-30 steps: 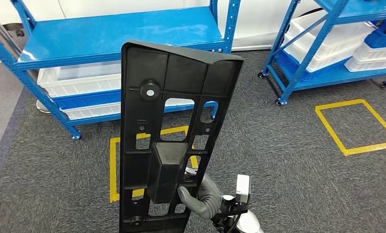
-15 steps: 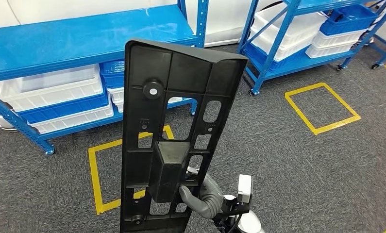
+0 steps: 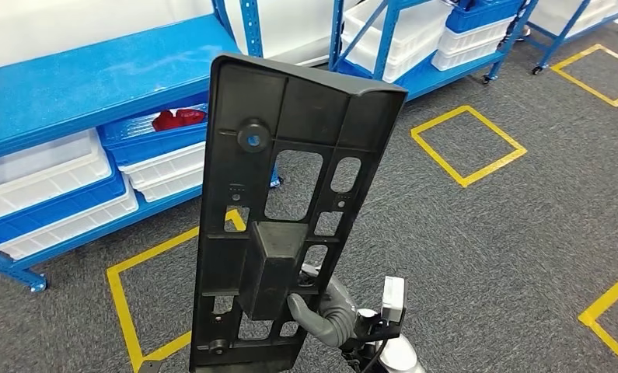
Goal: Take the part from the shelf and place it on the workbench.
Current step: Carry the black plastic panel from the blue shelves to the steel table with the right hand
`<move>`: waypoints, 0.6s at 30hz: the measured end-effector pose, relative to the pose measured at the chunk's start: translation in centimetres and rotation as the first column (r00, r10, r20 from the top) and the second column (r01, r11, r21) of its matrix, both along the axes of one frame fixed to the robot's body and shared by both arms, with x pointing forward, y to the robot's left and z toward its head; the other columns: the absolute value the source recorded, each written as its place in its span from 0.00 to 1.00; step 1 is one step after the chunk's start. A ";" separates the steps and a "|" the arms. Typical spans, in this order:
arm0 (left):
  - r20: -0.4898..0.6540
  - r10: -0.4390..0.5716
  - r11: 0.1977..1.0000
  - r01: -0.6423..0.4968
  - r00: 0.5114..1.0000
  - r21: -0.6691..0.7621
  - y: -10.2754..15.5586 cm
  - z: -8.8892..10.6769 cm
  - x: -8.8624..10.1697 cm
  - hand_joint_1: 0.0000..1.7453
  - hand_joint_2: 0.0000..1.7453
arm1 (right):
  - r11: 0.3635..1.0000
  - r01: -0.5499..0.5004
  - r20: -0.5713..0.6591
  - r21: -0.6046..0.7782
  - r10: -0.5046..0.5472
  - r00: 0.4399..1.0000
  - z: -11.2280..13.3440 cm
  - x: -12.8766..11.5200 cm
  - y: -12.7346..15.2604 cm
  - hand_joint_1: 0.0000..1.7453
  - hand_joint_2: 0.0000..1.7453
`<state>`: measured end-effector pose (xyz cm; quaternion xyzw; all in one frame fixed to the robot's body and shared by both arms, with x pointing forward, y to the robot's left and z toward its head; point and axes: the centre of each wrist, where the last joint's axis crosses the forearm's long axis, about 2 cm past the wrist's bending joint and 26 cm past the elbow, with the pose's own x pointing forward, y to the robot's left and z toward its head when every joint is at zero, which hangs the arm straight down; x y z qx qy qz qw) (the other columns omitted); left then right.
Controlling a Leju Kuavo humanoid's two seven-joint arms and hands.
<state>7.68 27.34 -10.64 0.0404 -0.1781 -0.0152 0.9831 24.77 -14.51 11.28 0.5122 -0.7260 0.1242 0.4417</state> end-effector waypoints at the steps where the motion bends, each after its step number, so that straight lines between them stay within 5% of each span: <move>1: -0.010 -0.001 1.000 0.001 1.000 0.002 0.0 0.0 -0.2 0.00 1.00 | 1.000 0.000 -0.005 0.004 0.000 1.000 -0.1 -0.1 0.0 1.00 1.00; 7: -0.132 0.004 1.000 -0.002 0.991 0.022 0.2 -0.3 -2.0 0.00 1.00 | 0.999 -0.005 -0.023 0.035 0.006 1.000 -0.8 -0.7 0.1 1.00 1.00; 18: -0.168 -0.012 0.999 0.020 0.986 0.049 0.7 -0.4 -2.6 0.00 1.00 | 0.999 -0.003 -0.040 0.037 0.005 0.999 -1.3 -1.2 0.1 1.00 1.00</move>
